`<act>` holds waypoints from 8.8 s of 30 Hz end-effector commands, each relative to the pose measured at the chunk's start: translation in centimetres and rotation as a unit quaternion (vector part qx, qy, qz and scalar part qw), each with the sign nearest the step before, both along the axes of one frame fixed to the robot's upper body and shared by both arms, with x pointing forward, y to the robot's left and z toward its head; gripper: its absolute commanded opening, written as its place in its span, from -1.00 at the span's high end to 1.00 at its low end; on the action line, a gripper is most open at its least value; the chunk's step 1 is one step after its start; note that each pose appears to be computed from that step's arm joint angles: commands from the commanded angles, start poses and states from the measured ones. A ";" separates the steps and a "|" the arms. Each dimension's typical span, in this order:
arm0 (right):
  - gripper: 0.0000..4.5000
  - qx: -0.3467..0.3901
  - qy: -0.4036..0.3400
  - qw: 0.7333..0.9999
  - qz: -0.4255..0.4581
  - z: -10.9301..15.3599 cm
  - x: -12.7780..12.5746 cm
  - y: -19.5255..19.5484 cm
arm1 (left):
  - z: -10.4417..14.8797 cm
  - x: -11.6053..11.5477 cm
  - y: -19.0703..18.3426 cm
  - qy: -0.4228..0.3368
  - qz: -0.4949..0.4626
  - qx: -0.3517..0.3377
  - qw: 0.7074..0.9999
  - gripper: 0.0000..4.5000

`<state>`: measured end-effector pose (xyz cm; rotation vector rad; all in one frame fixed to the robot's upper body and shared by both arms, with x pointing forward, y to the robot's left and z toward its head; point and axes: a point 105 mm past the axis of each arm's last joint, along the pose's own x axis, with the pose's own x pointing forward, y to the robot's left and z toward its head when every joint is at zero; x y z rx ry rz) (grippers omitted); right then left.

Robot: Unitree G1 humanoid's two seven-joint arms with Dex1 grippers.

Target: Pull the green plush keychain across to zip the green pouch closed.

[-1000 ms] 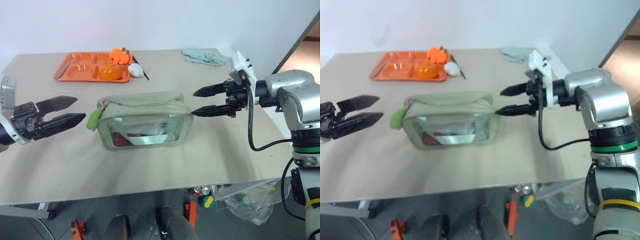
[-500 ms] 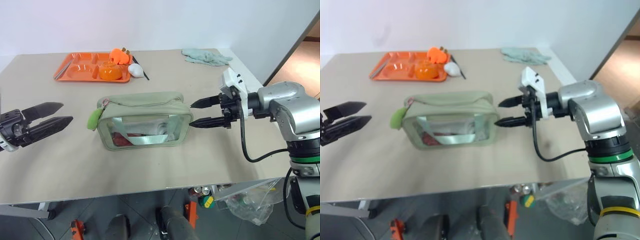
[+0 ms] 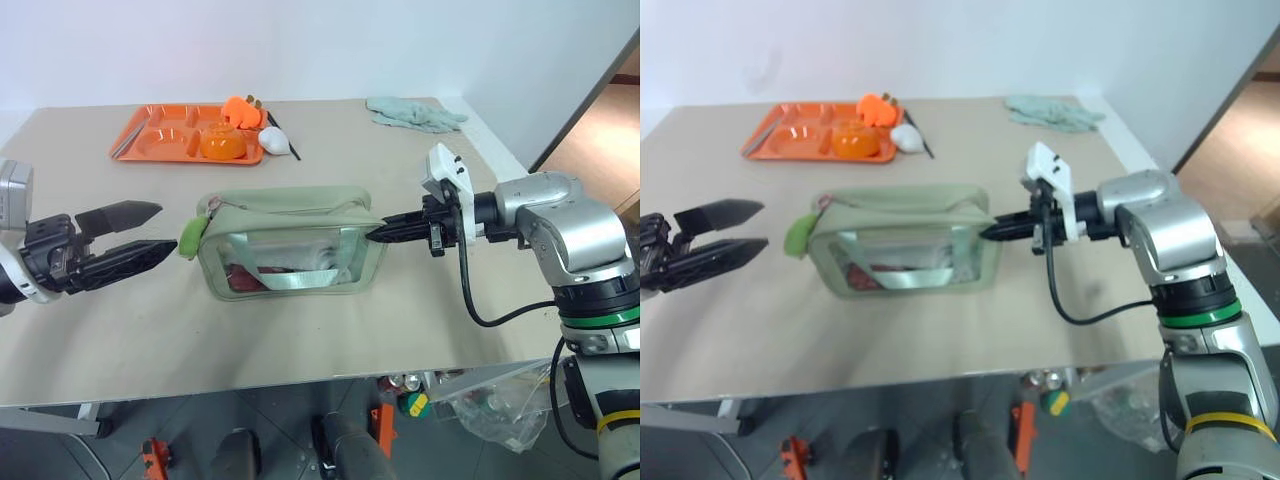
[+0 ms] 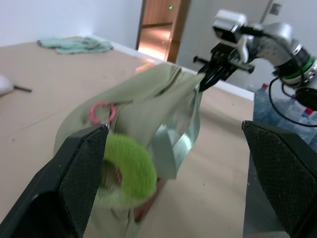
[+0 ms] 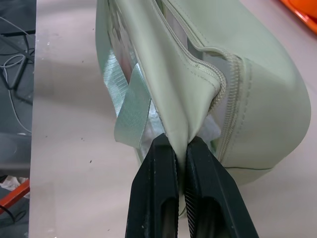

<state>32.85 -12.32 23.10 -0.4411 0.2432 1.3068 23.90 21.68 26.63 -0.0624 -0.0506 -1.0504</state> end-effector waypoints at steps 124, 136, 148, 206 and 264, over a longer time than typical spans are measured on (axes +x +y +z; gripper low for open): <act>1.00 0.001 -0.030 1.000 0.005 0.7 -1.6 0.8 | -4.0 5.0 -0.7 0.012 0.012 0.083 0.996 -0.44; 1.00 -0.002 -0.029 1.000 0.000 0.7 -1.6 0.6 | -5.1 4.0 -3.0 0.042 -0.043 0.073 0.996 0.98; 0.12 0.041 -0.011 0.999 -0.026 1.9 -1.2 -0.8 | -5.5 4.5 -3.6 0.034 -0.019 0.064 0.997 1.00; -0.64 -0.056 -0.410 0.898 0.147 5.6 -1.3 6.4 | -4.1 4.0 -5.3 0.009 -0.035 0.014 0.999 1.00; 0.97 -0.344 -0.392 0.843 -0.130 1.5 5.8 -14.2 | -5.4 5.0 -5.1 0.014 -0.029 0.022 0.999 1.00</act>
